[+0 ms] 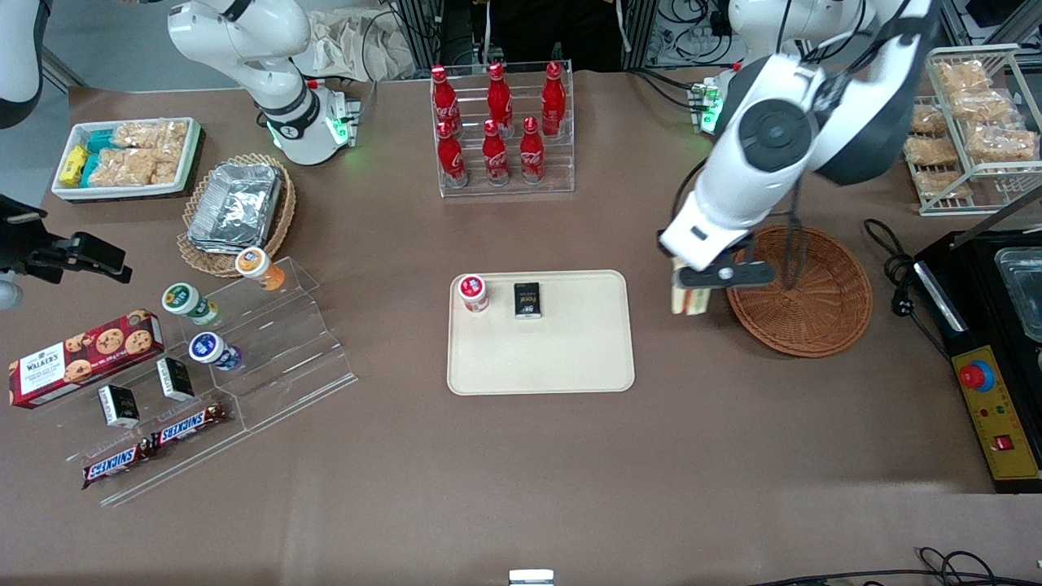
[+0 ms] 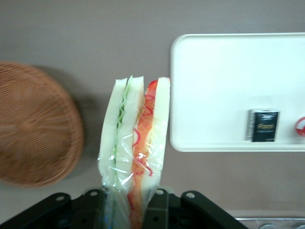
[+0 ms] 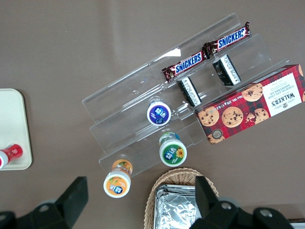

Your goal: Place sandwich from basket to tray

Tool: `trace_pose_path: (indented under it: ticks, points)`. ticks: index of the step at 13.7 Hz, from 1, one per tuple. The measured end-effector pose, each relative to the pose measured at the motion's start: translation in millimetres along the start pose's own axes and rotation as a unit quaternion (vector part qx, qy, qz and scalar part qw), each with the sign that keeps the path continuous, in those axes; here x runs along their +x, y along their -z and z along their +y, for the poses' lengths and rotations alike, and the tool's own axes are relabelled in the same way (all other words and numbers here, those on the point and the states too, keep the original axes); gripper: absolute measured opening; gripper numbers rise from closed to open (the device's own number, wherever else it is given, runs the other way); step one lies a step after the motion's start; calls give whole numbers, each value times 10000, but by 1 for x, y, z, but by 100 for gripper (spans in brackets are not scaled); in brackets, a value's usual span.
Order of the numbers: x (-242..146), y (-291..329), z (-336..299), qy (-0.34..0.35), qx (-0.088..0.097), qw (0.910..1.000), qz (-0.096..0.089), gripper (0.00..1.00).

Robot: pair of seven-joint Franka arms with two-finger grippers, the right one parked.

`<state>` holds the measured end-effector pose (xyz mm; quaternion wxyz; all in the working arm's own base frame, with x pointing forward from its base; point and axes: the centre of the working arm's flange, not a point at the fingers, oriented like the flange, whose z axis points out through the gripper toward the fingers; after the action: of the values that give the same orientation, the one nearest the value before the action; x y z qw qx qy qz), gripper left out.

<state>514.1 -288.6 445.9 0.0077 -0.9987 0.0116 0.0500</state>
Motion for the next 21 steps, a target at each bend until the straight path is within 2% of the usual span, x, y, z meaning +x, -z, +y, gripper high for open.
trace_pose_path:
  ticks: [3, 7, 9, 13, 14, 20, 21]
  points:
    - [18, -70, 40, -231, 97, 9996, 109, 25]
    - [38, -164, 71, -290, -81, 9994, 196, 25]
    - [43, -191, 75, -291, -87, 9993, 212, 25]
    - [41, -217, 86, -274, 140, 9988, 371, 25]
    - [39, -220, 88, -262, 185, 9987, 392, 31]
    - [40, -219, 90, -205, 196, 9987, 435, 92]
    - [40, -218, 90, -160, 190, 9987, 441, 99]
